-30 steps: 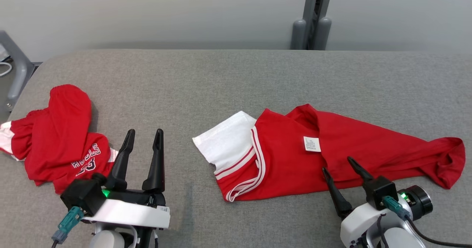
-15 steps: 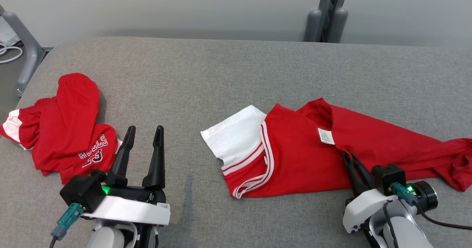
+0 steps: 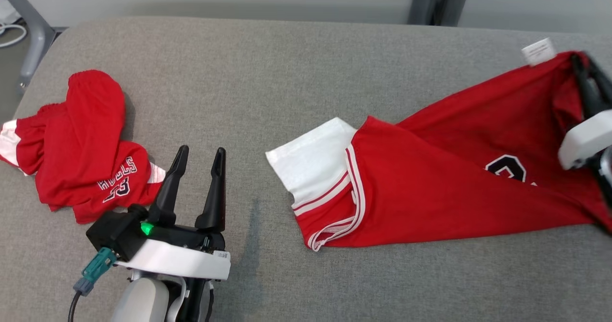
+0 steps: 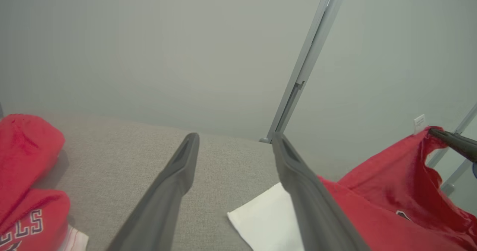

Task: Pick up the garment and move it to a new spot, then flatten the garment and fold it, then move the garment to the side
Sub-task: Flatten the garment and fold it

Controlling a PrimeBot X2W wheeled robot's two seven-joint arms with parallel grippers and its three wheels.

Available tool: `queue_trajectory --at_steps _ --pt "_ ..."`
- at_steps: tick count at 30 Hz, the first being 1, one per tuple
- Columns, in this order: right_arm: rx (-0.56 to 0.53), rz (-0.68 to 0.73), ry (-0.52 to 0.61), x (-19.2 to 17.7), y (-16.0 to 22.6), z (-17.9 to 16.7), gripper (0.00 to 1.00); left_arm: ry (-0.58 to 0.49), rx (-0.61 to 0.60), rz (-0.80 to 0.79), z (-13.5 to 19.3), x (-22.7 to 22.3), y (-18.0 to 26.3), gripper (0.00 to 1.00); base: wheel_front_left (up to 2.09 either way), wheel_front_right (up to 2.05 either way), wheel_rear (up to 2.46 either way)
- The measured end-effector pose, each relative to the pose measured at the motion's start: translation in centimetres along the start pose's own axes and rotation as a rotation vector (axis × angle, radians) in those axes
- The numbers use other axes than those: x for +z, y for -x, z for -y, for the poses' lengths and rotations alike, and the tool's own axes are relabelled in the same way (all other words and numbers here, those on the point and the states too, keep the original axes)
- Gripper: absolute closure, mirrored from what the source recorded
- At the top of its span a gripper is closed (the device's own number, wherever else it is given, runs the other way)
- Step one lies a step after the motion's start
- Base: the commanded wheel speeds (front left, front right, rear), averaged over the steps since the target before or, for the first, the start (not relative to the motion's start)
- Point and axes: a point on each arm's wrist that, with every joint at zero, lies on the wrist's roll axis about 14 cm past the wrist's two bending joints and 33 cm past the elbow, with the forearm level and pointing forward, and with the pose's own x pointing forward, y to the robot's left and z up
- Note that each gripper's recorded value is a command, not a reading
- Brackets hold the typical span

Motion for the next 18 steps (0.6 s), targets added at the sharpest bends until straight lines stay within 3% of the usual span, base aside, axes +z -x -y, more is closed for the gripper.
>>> queue_trajectory --at_steps 3,13,14,15,18 --pt "-0.048 -0.04 0.032 -0.2 -2.1 3.4 1.0 -0.002 0.008 -0.011 -0.6 -0.5 -0.8 0.0 0.0 0.0 0.0" --pt "-0.158 -0.099 -0.002 -1.7 -7.6 8.3 1.0 -0.033 0.108 -0.028 -4.5 -0.8 -0.9 0.0 0.0 0.0 0.0" --pt "-0.17 -0.114 0.015 -2.2 -7.6 8.7 0.4 -0.036 0.116 -0.03 -4.8 -0.8 -0.8 0.0 0.0 0.0 0.0" --pt "-0.184 -0.139 0.018 -3.0 -7.6 9.2 0.0 -0.038 0.122 -0.032 -5.0 -0.9 -0.8 0.0 0.0 0.0 0.0" --pt "-0.173 -0.195 0.013 -4.8 -7.3 8.1 0.0 -0.037 0.121 -0.027 -5.0 -0.8 -0.9 0.0 0.0 0.0 0.0"
